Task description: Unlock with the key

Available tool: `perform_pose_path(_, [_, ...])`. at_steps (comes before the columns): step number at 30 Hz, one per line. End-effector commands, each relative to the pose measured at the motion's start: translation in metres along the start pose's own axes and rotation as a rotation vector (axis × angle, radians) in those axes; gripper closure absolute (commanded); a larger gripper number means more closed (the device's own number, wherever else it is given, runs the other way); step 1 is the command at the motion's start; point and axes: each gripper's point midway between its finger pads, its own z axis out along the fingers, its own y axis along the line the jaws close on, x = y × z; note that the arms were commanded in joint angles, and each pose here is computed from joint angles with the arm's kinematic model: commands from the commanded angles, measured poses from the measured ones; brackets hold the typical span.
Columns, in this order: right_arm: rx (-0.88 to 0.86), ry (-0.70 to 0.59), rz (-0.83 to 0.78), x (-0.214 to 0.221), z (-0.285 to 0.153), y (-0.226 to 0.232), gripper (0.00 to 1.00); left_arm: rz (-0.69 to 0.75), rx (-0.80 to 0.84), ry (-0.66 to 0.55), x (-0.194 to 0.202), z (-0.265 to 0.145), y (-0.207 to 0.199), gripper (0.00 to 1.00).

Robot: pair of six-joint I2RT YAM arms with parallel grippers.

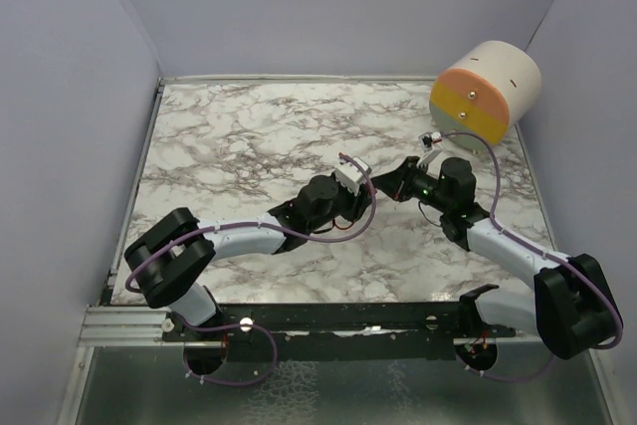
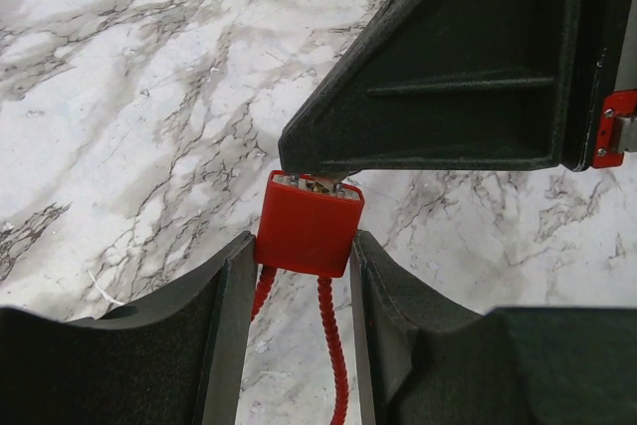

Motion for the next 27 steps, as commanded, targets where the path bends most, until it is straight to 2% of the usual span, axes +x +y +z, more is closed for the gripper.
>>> perform_pose_path(1, [0.023, 0.021, 0.052, -0.001, 0.003, 0.001, 0.99, -0.016, -0.081, -0.171, -0.054, 0.010, -0.003, 1.00])
perform_pose_path(27, [0.252, 0.045, 0.142, -0.012, -0.007, -0.019, 0.99, 0.051, -0.319, -0.158, -0.053, 0.019, -0.026, 1.00])
